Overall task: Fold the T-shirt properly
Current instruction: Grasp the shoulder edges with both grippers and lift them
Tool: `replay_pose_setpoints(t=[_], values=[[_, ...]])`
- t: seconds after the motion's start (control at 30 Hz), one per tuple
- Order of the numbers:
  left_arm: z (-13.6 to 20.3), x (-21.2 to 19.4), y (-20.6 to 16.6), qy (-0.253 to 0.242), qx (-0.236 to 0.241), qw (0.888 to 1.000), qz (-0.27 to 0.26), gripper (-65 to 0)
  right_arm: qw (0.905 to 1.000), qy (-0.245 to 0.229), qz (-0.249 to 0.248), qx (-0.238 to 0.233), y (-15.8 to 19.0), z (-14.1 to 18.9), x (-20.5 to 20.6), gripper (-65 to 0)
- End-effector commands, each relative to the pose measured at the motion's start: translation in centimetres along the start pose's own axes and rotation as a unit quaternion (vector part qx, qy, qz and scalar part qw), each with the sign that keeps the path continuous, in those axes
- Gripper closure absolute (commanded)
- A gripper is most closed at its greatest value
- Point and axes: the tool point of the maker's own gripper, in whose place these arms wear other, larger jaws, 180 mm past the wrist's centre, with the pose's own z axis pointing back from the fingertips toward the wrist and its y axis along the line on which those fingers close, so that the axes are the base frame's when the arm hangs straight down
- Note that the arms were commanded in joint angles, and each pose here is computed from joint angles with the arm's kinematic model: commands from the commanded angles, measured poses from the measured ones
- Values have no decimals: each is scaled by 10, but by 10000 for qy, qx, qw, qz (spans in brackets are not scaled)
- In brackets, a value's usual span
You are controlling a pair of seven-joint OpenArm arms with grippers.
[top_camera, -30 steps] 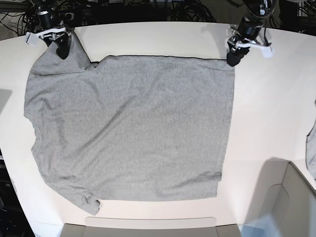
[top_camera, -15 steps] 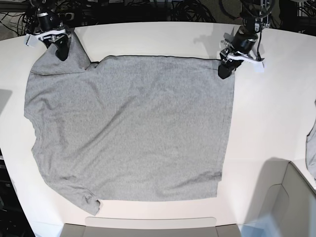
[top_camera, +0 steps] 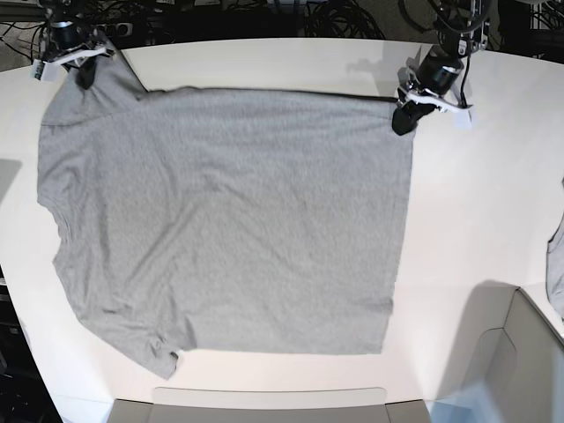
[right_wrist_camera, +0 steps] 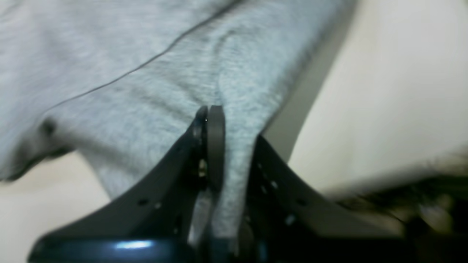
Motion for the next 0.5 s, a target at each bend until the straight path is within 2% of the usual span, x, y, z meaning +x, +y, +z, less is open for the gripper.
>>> replay_pose_setpoints(t=[0.0, 0.13, 0.27, 0.47], values=[[15, -14, 22, 237, 386, 9989, 125, 0, 9995, -273, 112, -89, -8, 8, 17, 0], [40, 0, 29, 8, 529, 9986, 58, 0, 9984, -374, 108, -399, -26, 21, 23, 0], [58, 19, 34, -264, 658, 9975, -20, 0, 9978, -451, 191, -456, -28, 24, 30, 0], [68, 42, -3, -529, 295, 9976, -324, 0, 9945, -786, 526, -443, -15, 24, 62, 0]])
